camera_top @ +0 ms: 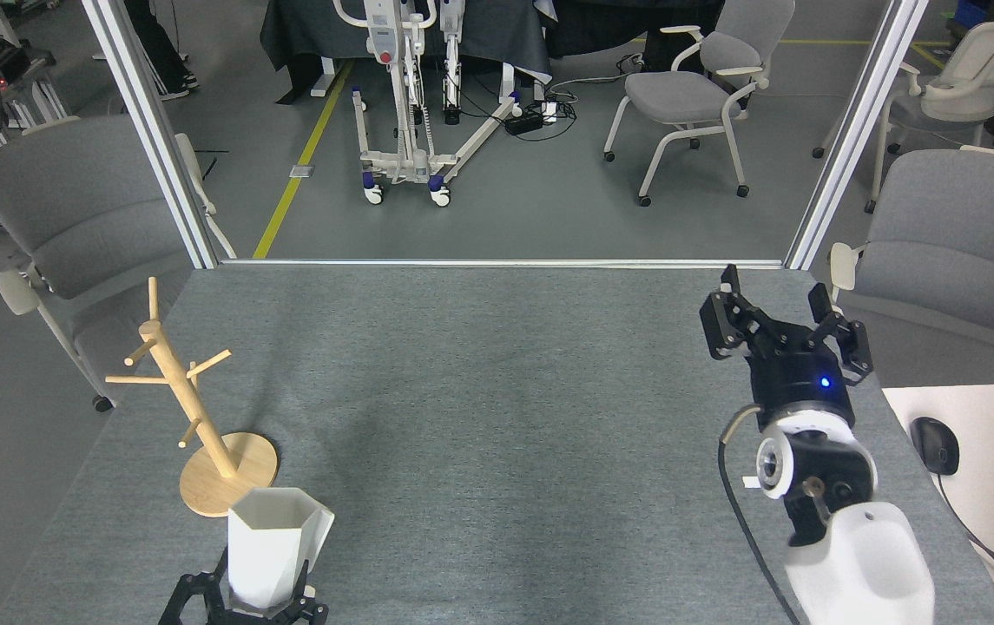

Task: Hang cup on storage rack
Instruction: 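Release the cup from the right gripper and withdraw it, then carry the cup with the left gripper to the wooden mug tree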

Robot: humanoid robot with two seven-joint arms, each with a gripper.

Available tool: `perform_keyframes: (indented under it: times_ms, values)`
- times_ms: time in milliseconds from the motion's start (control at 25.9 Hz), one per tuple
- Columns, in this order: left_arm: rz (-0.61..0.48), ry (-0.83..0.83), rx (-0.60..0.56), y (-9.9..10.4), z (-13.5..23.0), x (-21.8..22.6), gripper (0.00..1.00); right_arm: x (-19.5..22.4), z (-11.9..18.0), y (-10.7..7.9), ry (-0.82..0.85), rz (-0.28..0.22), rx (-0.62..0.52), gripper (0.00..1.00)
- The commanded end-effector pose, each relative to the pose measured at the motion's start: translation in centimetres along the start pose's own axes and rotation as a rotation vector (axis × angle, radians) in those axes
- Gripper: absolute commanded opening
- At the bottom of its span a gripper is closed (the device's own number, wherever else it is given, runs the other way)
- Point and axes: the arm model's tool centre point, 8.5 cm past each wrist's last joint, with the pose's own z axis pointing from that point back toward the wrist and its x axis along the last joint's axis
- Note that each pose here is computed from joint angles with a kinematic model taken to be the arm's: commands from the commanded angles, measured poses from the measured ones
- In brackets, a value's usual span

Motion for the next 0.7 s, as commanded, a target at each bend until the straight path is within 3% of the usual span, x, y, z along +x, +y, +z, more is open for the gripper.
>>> perform_keyframes:
  times_ms: [0, 155, 387, 541, 657]
  values:
    - [-0.055, 0.113, 0.021, -1.3, 2.0, -4.7, 0.00, -8.7, 5.0, 4.4, -0.091, 0.048, 0.003, 0.99]
    - [-0.102, 0.282, -0.004, -1.9, 1.9, -10.6, 0.00, -10.5, 9.7, 7.3, -0.154, 0.064, 0.063, 0.99]
    - [-0.106, 0.464, -0.138, -3.5, -1.2, -17.0, 0.00, -10.6, 10.0, 7.2, -0.169, 0.079, 0.067, 0.99]
    - [-0.119, 0.556, -0.204, -2.9, -3.2, -21.8, 0.00, -10.8, 10.1, 7.2, -0.178, 0.089, 0.071, 0.99]
    - [-0.111, 0.605, -0.218, -1.3, -6.1, -24.7, 0.00, -10.7, 10.0, 7.1, -0.182, 0.088, 0.067, 0.99]
